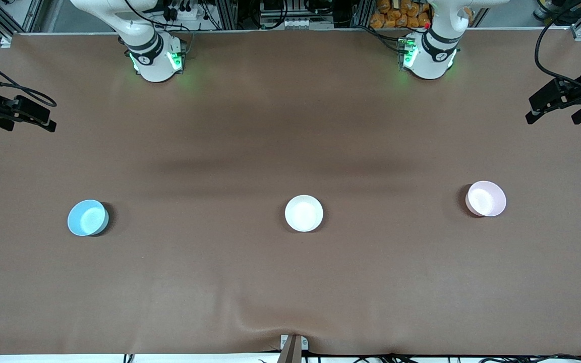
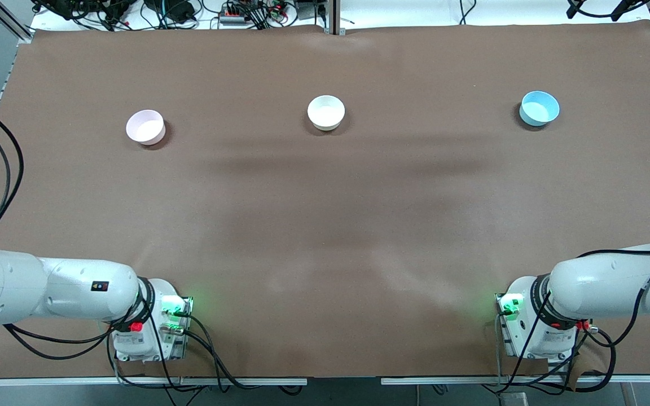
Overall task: Stack pink and blue bowls on white bowl
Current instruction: 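Move the left gripper out toward the pink bowl, then lower the left gripper onto the pink bowl rim and grasp it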
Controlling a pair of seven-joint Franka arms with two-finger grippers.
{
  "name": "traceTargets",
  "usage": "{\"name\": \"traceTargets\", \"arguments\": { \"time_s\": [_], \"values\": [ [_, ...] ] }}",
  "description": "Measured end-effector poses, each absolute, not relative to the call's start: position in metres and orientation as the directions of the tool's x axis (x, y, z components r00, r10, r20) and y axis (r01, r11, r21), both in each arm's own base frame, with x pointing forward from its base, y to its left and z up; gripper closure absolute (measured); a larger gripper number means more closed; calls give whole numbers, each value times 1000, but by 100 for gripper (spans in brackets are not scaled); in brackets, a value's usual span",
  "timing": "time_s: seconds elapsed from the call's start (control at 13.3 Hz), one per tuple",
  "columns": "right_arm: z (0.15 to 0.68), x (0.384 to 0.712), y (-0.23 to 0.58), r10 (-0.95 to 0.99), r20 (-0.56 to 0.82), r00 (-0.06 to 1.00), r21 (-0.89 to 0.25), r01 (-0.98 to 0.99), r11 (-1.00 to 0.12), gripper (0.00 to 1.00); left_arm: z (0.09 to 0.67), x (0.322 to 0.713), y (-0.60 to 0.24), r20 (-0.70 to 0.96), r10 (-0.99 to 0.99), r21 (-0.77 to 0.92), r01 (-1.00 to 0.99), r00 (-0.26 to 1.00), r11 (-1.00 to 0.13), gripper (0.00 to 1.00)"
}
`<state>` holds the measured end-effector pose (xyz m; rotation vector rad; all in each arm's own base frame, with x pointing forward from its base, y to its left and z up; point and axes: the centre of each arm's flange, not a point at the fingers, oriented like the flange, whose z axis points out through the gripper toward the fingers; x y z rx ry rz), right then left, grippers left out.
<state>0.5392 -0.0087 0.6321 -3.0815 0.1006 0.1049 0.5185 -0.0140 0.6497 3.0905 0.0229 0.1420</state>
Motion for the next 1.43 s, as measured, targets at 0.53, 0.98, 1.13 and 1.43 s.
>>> {"name": "traceTargets", "arguments": {
  "time_s": [0.53,0.98,1.13,1.43],
  "values": [
    [632,539,-9,-63,-70,996,-54,-67,-996,0,637,520,-32,39,-17,43,-19,999,-999,0],
    [632,539,-9,-63,-70,996,-54,-67,-996,0,624,523,-34,-22,-22,41,-21,1000,-999,0],
    [632,539,-9,-64,-70,996,-54,-68,-996,0,594,529,-32,-120,-22,36,-17,993,-999,0],
    [632,539,-10,-65,-71,995,-54,-69,-996,0,501,566,-32,-283,-20,29,-12,959,-1000,0]
  ]
}}
